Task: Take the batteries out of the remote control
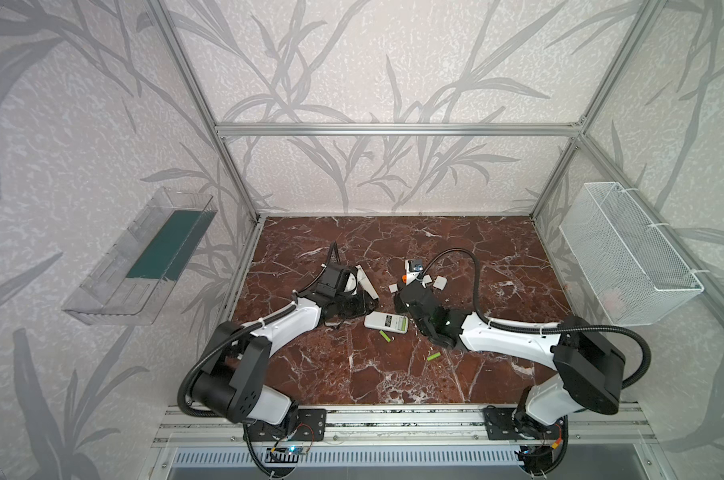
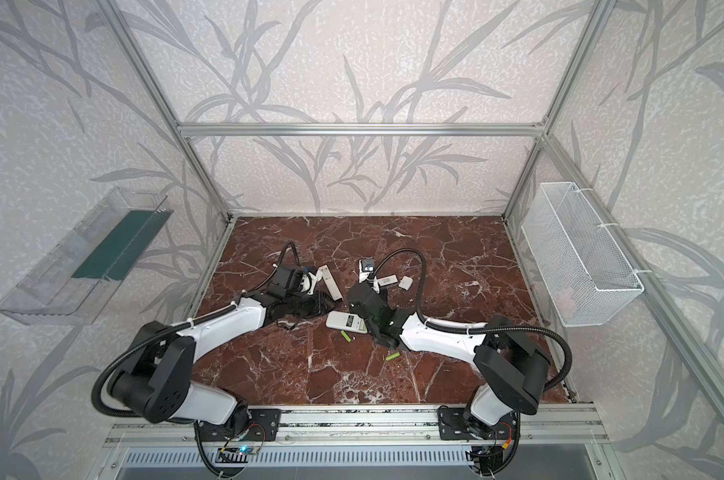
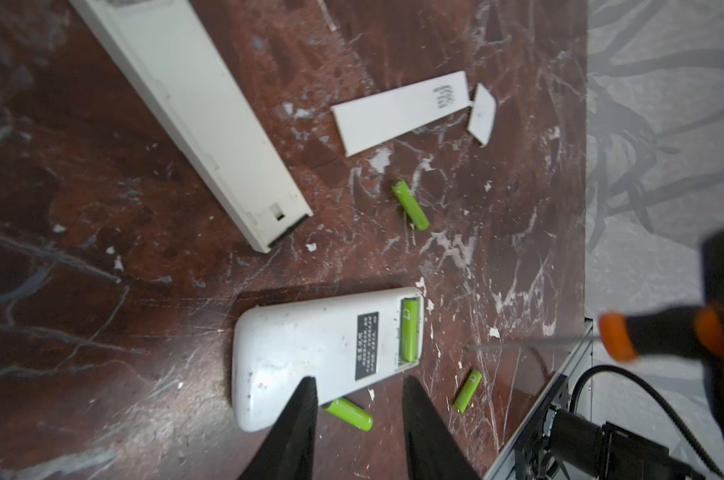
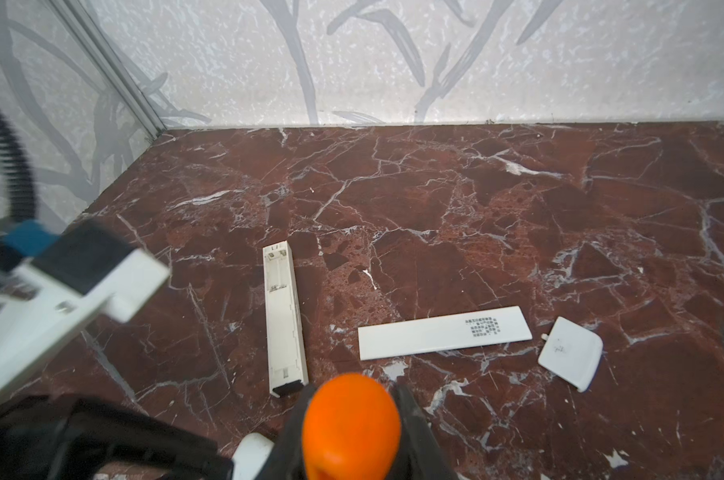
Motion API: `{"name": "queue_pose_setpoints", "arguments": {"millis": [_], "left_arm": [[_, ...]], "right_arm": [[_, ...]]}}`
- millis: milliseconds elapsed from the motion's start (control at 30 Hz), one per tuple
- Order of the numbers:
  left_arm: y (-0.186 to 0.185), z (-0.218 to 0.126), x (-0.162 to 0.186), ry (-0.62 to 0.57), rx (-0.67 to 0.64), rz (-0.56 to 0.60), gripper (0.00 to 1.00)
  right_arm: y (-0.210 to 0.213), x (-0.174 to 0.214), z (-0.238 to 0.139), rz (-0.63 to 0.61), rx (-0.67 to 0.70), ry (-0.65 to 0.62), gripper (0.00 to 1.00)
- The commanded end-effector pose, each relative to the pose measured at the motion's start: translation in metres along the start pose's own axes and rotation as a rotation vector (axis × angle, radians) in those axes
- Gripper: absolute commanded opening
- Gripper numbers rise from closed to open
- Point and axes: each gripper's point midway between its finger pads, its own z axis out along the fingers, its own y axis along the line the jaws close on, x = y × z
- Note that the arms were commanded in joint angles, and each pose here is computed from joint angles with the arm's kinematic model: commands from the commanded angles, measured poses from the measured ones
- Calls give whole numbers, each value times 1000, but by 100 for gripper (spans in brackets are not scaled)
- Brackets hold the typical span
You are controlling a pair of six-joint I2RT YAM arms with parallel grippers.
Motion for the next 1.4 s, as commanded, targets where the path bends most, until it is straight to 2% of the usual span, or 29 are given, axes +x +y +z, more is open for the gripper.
{"name": "queue_pose_setpoints", "arguments": {"millis": [0,133,200,267,367,567,900,933,1067,1100,1233,1300,1367], "left_arm": [[-48,-32,-28,-203,138,307,37],[-87,-55,-26,-420,241,549,43],[-101,-57,-17,-467,269,647,50],[-113,-51,-8,-451,284,718,53],[-116,-42,-8,-429,278,722,54],[-117,-38,-21,-487,283,671,52],[-121,-34,-22,-478,304,661,38],[-121,-34,-21,-472,303,659,33],[-120,-34,-16,-450,299,679,1],[-120,-36,-16,-450,300,687,0],[-123,-42,-13,-449,300,737,0],[-125,-44,-11,-432,297,763,0],[-127,-45,-8,-410,300,789,0]], "right_arm": [[14,-46,-17,95,-76,-31,0],[21,-65,-29,133,-125,-36,0],[26,-69,-33,154,-151,-23,0],[31,-72,-37,174,-182,-12,0],[36,-76,-44,188,-225,1,0],[46,-78,-58,234,-297,50,0],[44,-83,-72,270,-328,57,0],[45,-83,-72,276,-334,58,0],[43,-84,-73,310,-355,63,0],[43,-84,-74,316,-365,71,3],[39,-83,-75,338,-430,156,42],[36,-82,-77,341,-461,206,51],[34,-78,-82,312,-470,259,56]]}}
